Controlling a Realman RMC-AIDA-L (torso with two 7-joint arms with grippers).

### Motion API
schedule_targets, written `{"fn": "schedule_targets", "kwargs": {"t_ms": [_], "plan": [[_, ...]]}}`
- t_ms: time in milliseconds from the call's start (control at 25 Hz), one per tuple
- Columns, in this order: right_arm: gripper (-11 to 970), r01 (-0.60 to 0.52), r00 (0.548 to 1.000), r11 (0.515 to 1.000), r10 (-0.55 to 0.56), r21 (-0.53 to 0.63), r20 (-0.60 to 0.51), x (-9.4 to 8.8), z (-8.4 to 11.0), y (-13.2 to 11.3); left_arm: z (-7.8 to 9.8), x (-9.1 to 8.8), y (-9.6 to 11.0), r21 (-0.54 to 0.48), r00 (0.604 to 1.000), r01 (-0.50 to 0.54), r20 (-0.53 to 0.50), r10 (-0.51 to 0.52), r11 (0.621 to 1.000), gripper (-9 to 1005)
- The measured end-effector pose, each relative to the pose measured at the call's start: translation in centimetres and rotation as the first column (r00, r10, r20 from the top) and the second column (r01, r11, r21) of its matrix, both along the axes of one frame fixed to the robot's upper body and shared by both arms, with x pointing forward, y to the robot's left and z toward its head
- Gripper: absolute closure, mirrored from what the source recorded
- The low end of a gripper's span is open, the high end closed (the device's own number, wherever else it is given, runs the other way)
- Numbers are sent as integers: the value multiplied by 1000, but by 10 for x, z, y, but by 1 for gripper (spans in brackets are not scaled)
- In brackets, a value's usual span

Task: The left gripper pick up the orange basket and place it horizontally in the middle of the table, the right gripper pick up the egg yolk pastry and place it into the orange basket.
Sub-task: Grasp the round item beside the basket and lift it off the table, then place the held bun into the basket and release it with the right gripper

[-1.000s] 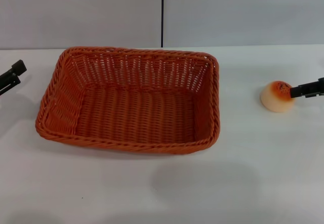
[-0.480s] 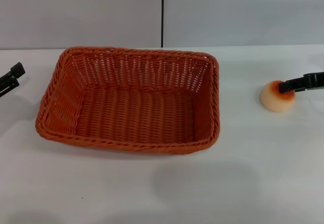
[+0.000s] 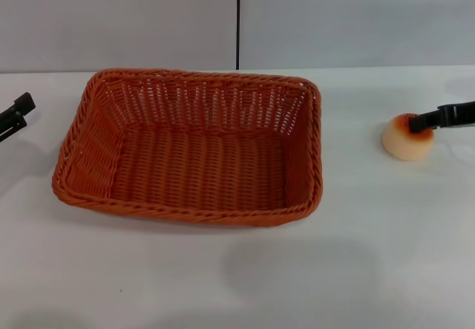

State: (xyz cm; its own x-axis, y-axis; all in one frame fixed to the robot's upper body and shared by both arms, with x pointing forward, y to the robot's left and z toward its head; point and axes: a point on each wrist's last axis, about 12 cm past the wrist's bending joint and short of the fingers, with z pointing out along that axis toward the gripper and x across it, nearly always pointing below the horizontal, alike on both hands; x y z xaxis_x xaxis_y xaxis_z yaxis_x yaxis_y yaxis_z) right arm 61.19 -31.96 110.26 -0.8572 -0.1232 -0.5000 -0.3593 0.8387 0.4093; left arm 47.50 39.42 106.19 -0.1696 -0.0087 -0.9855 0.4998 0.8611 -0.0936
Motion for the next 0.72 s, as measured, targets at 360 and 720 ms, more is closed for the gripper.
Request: {"fn": "schedule_targets", "kwargs": {"t_ms": [360, 720], "plan": [[791, -7, 1000, 999, 7, 49, -5, -10, 27, -7, -1, 1, 0, 1, 1000, -8, -3, 8, 1000, 183], [855, -15, 999, 971, 7, 239, 36, -15, 75, 0, -3, 1, -5, -14, 1000, -8, -1, 8, 1000, 183]]}}
